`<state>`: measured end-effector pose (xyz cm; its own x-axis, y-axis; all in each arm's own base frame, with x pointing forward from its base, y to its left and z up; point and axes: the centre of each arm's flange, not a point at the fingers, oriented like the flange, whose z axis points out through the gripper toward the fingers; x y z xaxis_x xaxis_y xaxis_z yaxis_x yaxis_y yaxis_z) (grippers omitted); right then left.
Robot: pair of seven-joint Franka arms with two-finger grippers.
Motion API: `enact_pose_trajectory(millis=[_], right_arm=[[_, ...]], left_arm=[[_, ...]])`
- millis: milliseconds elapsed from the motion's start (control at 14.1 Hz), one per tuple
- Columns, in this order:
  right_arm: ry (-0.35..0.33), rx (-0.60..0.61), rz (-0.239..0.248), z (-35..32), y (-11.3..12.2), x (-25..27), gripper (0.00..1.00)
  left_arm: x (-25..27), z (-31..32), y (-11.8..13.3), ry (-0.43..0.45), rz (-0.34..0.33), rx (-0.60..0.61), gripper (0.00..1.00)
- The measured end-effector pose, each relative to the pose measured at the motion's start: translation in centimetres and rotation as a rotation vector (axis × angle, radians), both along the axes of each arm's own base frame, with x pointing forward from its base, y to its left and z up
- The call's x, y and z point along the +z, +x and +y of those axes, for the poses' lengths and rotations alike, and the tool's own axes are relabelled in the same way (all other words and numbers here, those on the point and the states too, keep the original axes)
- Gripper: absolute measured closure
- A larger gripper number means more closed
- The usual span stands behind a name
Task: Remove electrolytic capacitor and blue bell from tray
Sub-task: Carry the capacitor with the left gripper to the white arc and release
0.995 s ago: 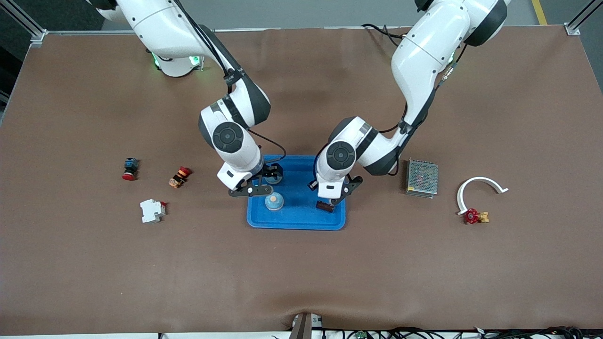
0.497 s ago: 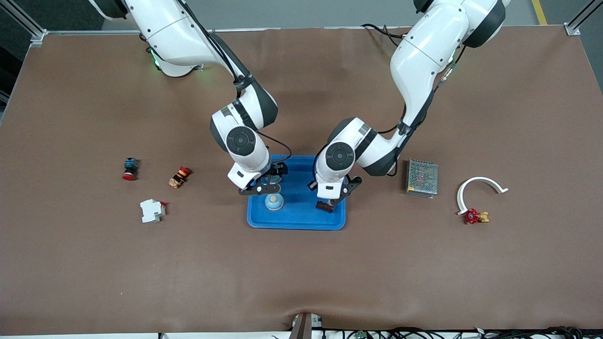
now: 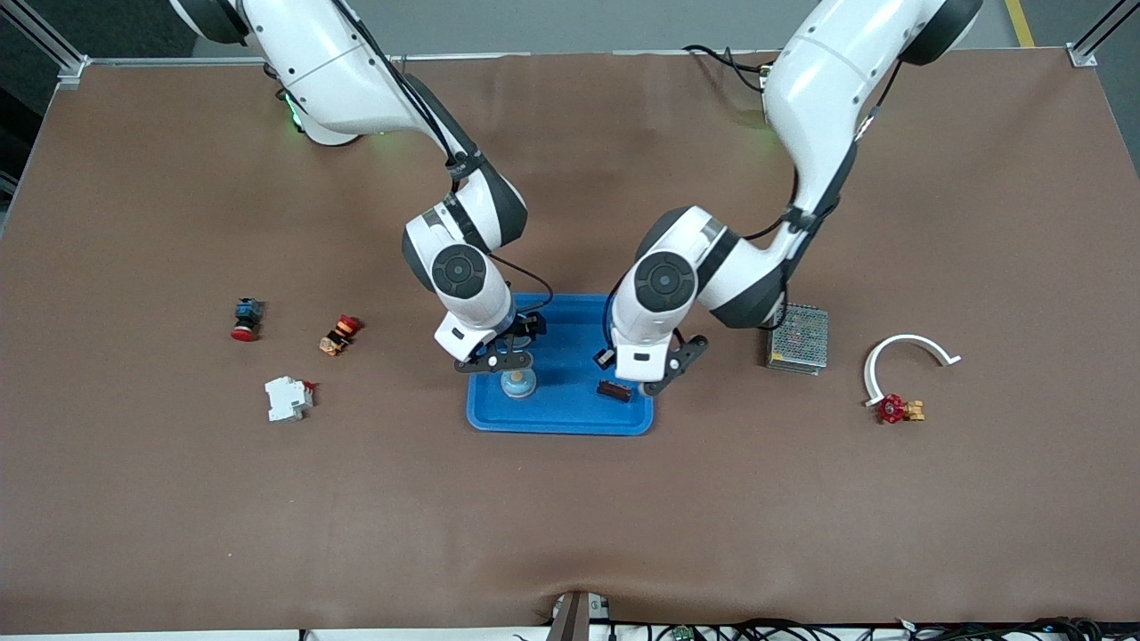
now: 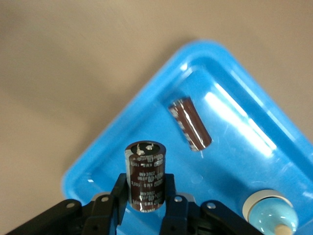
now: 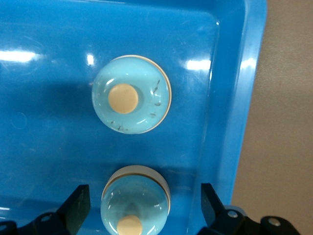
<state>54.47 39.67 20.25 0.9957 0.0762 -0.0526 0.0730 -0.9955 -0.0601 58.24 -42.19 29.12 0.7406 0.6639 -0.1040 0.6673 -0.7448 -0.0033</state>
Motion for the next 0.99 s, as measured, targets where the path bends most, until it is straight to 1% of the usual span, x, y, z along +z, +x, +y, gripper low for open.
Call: enact_pose_trajectory(millis=[284, 497, 781, 995], right_arm=[[0.002, 0.014, -0.005, 0.8, -0.6, -0.8, 0.00], [0.002, 0.016, -0.005, 0.9, -0.7, -1.0, 0.00], [-0.001, 0.019, -0.001, 1.0, -0.9, -1.2, 0.00], [-0.005, 0.020, 0.004, 0.9, -1.1, -1.6, 0.00]], left_arm=[[5.4, 5.3, 0.9, 0.074, 0.064, -0.044, 0.66], [7.7, 10.8, 1.8, 0.114, 0.126, -0.088, 0.66], [7.5, 20.1, 2.0, 0.187, 0.166, -0.155, 0.66], [6.2, 24.6, 2.1, 0.212, 0.198, -0.134, 0.66]])
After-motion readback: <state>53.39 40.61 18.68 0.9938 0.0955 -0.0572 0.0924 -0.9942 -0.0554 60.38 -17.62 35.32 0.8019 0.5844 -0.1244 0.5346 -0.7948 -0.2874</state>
